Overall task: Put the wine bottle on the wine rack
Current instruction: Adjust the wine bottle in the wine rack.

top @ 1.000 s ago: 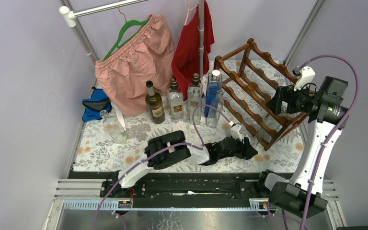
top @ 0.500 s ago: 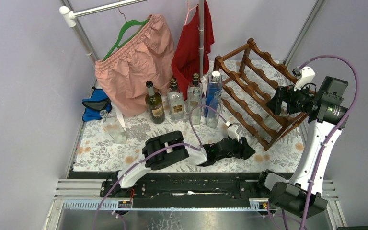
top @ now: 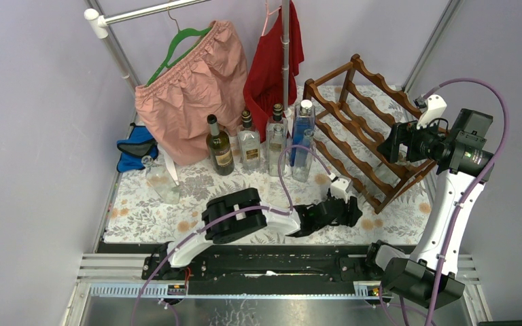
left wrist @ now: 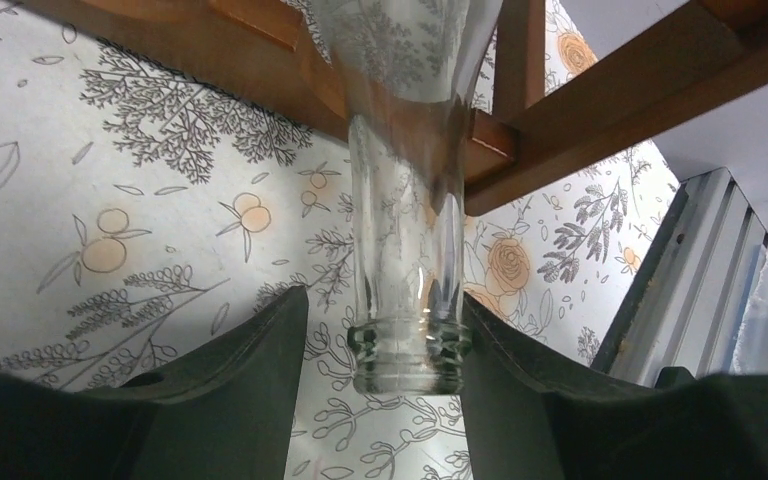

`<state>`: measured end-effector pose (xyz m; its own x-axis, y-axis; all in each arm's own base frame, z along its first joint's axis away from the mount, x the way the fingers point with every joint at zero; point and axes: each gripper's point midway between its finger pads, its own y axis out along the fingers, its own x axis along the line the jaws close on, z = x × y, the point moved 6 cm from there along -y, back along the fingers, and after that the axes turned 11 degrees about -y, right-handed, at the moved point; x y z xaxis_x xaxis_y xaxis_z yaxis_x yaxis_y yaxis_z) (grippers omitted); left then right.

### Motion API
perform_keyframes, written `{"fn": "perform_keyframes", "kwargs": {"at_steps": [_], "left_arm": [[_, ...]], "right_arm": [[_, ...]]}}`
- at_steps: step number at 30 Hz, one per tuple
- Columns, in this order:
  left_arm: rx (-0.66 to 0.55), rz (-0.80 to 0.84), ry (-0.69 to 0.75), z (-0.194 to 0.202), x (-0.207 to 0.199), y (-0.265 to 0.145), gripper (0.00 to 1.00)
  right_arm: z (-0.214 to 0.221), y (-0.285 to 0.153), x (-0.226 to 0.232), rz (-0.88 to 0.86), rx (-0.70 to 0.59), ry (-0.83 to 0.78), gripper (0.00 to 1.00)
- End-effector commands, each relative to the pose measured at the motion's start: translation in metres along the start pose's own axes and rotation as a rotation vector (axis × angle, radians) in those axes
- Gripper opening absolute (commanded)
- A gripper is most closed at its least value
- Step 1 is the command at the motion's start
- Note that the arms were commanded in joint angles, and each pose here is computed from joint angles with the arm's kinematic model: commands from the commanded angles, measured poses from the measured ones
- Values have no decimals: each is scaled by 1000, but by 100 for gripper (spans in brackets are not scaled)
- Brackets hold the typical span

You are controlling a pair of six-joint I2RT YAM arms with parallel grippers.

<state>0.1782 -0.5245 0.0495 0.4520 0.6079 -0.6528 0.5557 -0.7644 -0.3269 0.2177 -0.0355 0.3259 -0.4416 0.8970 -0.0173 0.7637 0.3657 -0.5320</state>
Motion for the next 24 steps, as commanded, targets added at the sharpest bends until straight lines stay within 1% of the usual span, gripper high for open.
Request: {"fn": "perform_keyframes", "kwargs": {"at_steps": [1, 6, 10, 14, 20, 24], "left_arm": [[48, -89, 34, -7, 30, 4, 61], [105, -55, 70, -15, 23, 4, 62], [161, -46, 105, -15, 16, 3, 67], [198, -60, 138, -13, 19, -3, 71], [220, -56, 185, -27, 13, -2, 70], [267, -48, 214, -30, 10, 3, 69]], "right_arm": [[-10, -4, 2, 0, -50, -39, 97], [-11, -3, 2, -3, -52, -37, 97], [-12, -4, 1, -1, -53, -40, 97], [-12, -4, 2, -1, -53, -39, 97], [-11, -3, 3, -11, -57, -30, 97], [-11, -4, 3, -5, -55, -34, 97]]}}
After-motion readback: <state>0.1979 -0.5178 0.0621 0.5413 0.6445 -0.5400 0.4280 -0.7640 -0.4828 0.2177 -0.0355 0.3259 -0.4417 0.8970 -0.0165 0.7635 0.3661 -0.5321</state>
